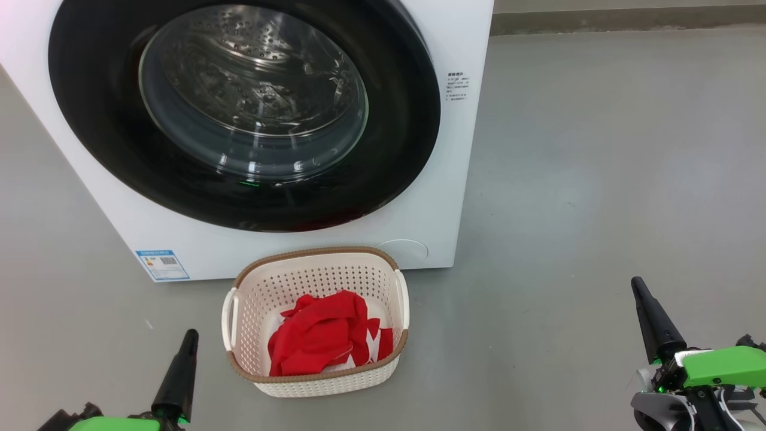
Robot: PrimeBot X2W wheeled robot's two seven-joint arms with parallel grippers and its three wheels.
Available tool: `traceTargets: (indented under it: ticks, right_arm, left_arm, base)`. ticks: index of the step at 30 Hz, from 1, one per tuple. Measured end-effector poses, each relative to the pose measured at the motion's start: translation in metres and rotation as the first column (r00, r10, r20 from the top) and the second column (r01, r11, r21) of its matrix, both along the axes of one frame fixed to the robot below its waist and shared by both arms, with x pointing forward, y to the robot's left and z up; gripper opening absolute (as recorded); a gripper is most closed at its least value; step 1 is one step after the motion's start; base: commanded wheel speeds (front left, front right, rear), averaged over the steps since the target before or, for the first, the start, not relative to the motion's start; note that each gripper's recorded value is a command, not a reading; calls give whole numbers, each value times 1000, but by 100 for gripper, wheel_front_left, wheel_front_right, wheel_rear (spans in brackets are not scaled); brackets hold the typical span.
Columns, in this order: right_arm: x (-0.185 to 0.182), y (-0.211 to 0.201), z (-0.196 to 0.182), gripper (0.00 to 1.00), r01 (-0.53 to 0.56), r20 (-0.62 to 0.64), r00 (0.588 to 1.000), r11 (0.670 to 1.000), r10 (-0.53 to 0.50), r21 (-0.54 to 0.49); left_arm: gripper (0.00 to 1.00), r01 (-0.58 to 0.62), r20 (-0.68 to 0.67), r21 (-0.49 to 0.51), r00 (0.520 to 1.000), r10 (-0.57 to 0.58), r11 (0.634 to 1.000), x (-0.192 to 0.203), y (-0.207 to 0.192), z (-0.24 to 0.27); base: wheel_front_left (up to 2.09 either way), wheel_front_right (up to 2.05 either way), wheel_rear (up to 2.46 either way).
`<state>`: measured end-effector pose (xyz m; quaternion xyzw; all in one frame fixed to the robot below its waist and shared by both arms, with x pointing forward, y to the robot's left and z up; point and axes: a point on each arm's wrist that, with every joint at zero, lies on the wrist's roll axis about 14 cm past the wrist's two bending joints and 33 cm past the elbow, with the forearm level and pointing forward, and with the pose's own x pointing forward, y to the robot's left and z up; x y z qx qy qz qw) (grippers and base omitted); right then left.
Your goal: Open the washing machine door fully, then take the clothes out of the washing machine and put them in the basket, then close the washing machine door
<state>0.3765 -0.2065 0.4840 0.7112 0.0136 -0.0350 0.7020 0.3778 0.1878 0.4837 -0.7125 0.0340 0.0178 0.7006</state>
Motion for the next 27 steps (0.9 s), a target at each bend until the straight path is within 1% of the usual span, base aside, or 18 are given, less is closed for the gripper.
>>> traceTargets:
  ticks: [27]
  right_arm:
    - [0, 1, 0, 0, -4, 0, 1000, 1000, 4, 3]
  left_arm:
    - [0, 1, 0, -1, 1000, -1, 1000, 0, 0, 0]
  base:
    - [0, 0, 0]
